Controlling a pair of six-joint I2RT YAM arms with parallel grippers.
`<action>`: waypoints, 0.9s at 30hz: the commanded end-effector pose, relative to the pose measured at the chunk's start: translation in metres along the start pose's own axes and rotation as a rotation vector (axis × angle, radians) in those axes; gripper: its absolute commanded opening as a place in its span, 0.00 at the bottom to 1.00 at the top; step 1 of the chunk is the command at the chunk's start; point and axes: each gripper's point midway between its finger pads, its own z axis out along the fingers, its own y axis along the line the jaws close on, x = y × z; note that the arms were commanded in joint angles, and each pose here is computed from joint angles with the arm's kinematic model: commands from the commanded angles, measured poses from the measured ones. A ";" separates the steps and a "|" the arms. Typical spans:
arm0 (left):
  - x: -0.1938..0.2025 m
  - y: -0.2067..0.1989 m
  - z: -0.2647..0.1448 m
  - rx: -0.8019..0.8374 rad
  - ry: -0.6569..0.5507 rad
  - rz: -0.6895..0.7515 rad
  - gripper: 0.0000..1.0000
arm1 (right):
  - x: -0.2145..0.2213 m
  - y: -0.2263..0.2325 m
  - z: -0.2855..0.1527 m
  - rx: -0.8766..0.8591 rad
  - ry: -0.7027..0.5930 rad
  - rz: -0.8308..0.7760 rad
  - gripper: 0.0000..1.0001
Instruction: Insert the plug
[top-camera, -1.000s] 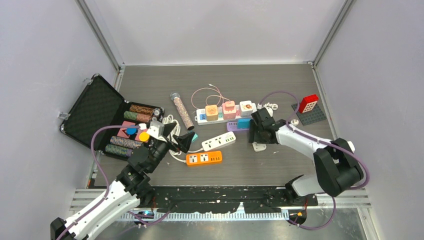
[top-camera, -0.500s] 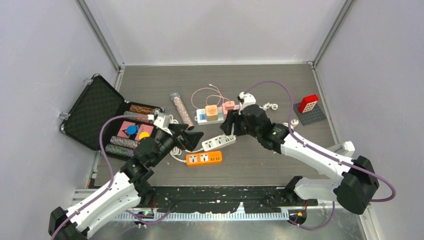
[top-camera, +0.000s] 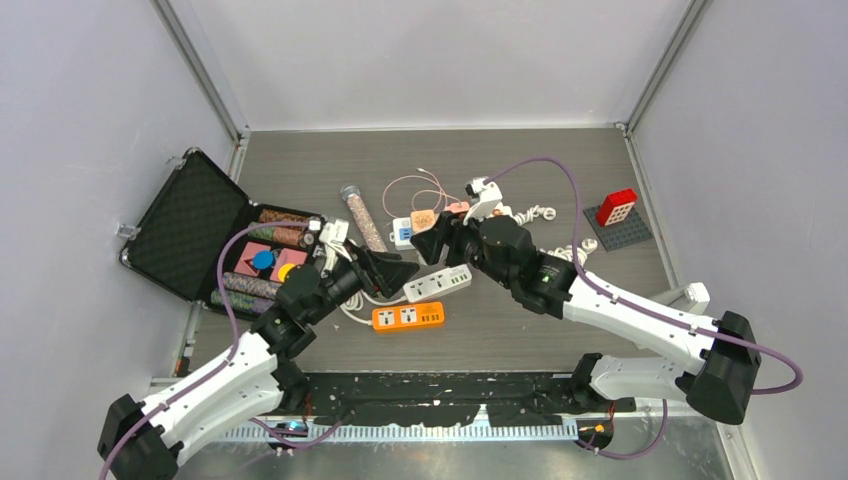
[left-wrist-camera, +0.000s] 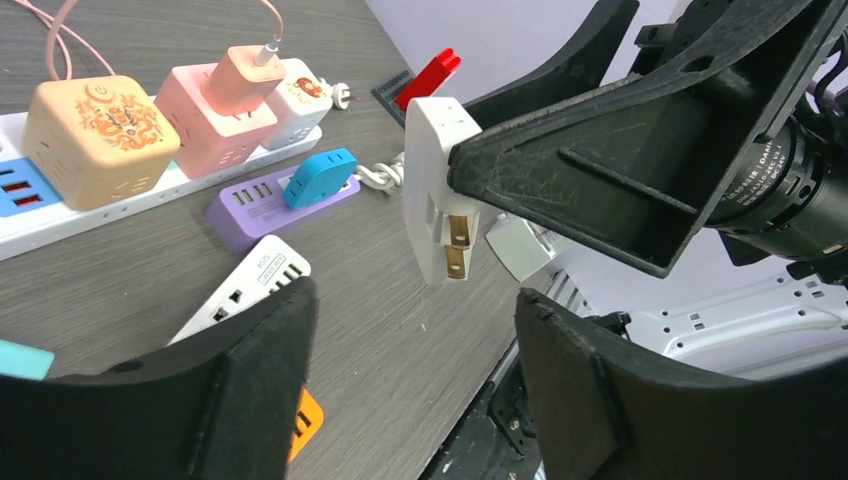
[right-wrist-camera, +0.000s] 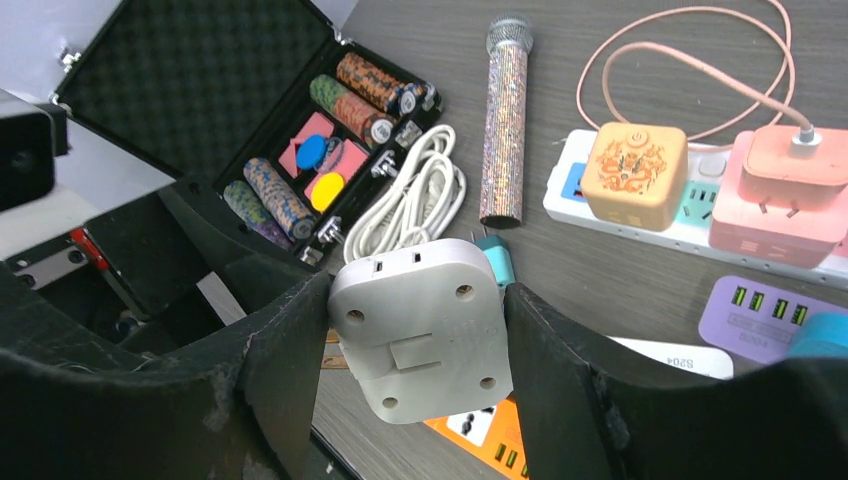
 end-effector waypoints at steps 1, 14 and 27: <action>-0.027 -0.028 0.004 0.082 -0.070 -0.044 0.67 | -0.040 0.025 -0.002 -0.064 -0.144 0.052 0.56; -0.039 -0.023 0.003 0.041 -0.127 -0.061 0.63 | -0.029 0.045 0.005 -0.122 -0.096 0.050 0.59; -0.037 -0.015 0.010 0.004 -0.124 -0.069 0.43 | -0.024 0.056 0.007 -0.145 -0.050 0.088 0.61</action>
